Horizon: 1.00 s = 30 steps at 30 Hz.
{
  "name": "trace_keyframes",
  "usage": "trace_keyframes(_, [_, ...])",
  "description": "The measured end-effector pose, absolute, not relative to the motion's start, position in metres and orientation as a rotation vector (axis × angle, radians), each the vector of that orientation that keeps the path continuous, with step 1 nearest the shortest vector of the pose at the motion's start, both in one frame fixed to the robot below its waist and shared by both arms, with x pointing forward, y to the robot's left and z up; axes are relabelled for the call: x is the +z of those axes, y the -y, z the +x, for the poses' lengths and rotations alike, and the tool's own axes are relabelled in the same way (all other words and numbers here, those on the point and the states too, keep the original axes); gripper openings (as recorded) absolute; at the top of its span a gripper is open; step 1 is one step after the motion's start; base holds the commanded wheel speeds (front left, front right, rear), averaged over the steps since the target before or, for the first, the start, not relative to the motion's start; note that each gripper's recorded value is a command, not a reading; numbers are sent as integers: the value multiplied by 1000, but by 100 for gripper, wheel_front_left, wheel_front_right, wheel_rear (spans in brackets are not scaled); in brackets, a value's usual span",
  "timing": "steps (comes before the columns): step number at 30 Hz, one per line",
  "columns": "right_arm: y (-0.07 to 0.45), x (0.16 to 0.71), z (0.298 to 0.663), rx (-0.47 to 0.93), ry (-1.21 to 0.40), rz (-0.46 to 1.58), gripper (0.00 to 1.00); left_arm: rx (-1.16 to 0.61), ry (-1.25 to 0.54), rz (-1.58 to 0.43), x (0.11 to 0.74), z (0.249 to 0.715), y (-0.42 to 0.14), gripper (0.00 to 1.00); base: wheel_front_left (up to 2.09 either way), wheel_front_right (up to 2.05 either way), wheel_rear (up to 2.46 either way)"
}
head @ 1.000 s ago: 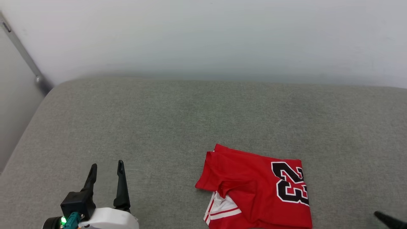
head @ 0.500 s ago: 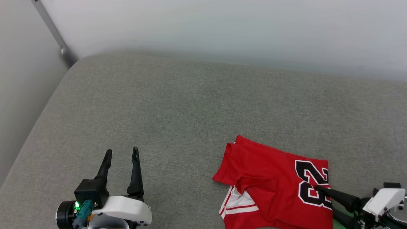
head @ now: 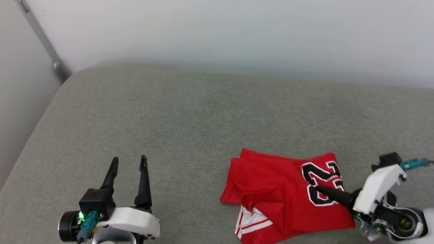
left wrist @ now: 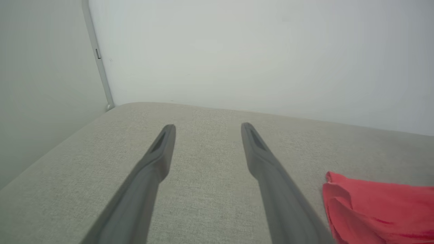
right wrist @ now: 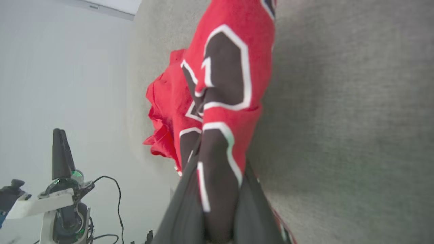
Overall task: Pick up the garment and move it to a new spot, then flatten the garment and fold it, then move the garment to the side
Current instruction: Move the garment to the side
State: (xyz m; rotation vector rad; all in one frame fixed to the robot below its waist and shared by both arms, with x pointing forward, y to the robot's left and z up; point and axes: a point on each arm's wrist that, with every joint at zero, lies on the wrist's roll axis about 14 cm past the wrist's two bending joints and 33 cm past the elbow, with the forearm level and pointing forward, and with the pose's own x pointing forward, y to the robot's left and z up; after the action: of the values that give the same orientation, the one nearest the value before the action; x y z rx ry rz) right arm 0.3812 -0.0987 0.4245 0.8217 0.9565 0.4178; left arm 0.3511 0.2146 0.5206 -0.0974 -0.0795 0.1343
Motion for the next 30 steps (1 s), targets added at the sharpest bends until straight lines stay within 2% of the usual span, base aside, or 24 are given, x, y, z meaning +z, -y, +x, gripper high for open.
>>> trace_keyframes(5, [108,451,379,459,-844,465,0,64,93,-101,525,359,-194,100,0,0,0])
trace_keyframes(10, [144,462,372,399,-778,218,0,-33,105,-112,530,372,-163,100,0,0,0])
trace_keyframes(14, [188,472,369,294,-748,127,0,-121,118,-124,535,388,-131,100,0,0,0])
trace_keyframes(21, [283,493,379,42,-645,90,0,-322,180,-124,550,434,-62,100,0,0,0])
trace_keyframes(30, [411,460,395,-335,-609,78,0,-541,214,-123,537,511,15,100,0,0,0])
